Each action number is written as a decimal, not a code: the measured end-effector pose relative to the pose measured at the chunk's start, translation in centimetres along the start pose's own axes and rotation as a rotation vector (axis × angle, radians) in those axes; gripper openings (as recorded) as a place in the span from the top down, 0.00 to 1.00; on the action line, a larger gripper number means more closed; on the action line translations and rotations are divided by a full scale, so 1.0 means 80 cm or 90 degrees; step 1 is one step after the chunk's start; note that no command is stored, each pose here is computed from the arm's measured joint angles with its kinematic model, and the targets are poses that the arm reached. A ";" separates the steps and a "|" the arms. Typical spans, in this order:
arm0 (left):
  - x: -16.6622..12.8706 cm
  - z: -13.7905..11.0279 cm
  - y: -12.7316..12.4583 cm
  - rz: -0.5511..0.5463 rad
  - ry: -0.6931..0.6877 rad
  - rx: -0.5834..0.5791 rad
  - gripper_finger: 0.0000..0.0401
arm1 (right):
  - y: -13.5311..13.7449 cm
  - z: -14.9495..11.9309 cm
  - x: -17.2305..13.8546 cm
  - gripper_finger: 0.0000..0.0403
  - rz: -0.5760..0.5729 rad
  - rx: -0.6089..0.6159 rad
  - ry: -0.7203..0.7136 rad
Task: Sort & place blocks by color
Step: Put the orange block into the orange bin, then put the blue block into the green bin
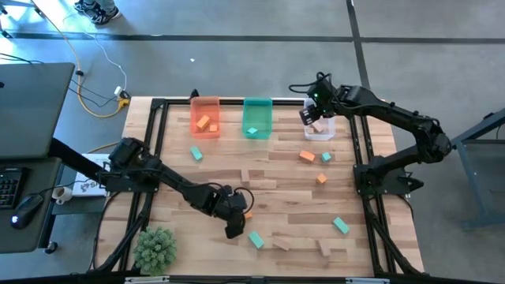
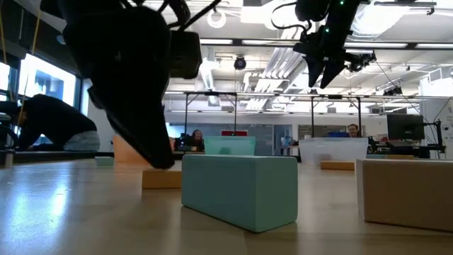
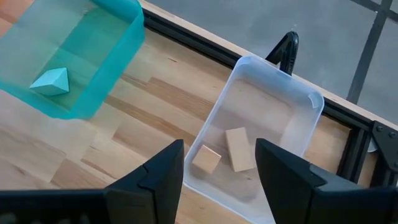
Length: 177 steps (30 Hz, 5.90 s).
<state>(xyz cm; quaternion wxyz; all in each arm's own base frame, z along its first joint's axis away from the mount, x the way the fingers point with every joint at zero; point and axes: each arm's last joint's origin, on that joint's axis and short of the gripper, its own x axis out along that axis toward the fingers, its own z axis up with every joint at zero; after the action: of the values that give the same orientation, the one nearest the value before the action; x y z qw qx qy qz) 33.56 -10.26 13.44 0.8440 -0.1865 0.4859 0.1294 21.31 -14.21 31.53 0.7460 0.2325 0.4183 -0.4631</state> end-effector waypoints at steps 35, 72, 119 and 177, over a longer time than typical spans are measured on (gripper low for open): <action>-0.032 0.028 0.050 0.075 0.025 0.007 0.77 | -0.001 -0.005 0.000 0.54 0.007 -0.024 0.033; -0.193 0.090 0.350 0.395 -0.099 -0.298 0.77 | 0.017 -0.018 -0.007 0.54 0.025 0.010 0.050; -0.154 0.074 0.474 0.386 -0.046 -0.360 0.70 | 0.090 -0.147 -0.081 0.54 -0.011 0.068 0.247; -0.199 0.091 0.436 0.249 -0.155 -0.257 0.55 | 0.016 -0.176 0.074 0.50 -0.030 0.060 0.304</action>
<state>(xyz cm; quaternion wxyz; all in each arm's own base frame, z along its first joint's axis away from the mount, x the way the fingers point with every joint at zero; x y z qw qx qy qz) 17.38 23.61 24.01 0.8009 -0.2369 0.3724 0.4047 17.99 -6.24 18.93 0.6036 0.3598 0.5660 -0.4312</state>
